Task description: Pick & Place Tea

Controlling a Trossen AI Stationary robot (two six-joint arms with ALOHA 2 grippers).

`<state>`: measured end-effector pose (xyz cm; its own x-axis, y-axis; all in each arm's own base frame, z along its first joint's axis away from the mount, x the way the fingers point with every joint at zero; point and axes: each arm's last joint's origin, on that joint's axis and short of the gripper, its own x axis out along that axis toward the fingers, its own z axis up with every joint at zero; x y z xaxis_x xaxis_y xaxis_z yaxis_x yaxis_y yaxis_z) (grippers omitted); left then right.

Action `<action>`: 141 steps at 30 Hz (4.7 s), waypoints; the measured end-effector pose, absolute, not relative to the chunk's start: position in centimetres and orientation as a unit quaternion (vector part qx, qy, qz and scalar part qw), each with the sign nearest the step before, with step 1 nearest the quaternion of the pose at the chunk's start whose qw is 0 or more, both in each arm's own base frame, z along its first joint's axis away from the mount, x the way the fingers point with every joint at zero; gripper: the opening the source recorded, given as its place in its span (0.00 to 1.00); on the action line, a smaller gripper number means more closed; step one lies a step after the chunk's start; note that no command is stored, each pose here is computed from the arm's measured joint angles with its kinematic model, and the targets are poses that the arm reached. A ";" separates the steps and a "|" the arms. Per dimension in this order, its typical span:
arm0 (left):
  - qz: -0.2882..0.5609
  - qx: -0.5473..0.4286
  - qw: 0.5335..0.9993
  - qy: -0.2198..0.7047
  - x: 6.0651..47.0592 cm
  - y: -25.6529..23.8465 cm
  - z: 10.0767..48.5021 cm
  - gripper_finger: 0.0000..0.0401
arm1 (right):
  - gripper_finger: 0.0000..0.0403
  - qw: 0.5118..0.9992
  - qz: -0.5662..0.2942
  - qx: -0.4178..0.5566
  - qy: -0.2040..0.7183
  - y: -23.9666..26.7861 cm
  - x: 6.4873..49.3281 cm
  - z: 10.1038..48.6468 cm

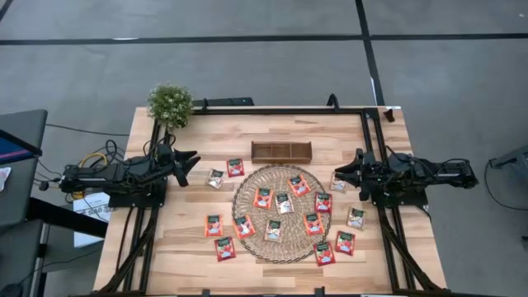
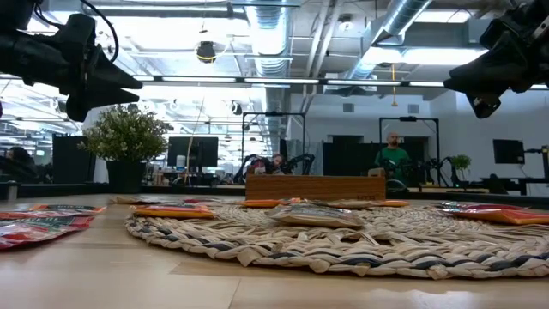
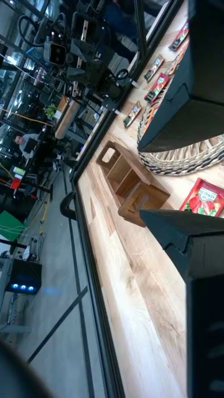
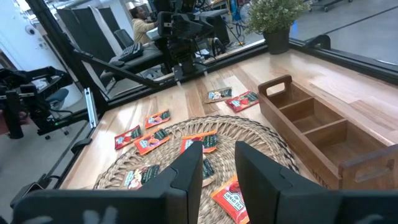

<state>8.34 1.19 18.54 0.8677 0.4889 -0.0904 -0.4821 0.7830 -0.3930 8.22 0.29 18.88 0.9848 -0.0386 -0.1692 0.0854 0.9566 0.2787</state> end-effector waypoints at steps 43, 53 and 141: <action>0.257 -0.206 0.944 -0.008 8.3 1.2 18.5 0.38 | 0.21 0.974 -0.195 0.106 -0.044 -0.9 7.7 27.5; 0.257 -0.206 0.944 -0.008 8.3 1.2 18.5 0.38 | 0.21 0.921 -0.300 0.083 0.232 -1.2 8.1 29.7; 0.257 -0.209 0.943 -0.009 8.3 1.2 18.5 0.38 | 0.61 0.615 -0.334 0.300 0.648 -7.0 17.8 15.7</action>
<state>8.34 1.19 18.54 0.8678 0.4887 -0.0898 -0.4808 0.7804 -0.3998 17.82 -6.95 15.70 -0.0637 -0.0216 -0.9977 0.8003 0.5961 -0.0640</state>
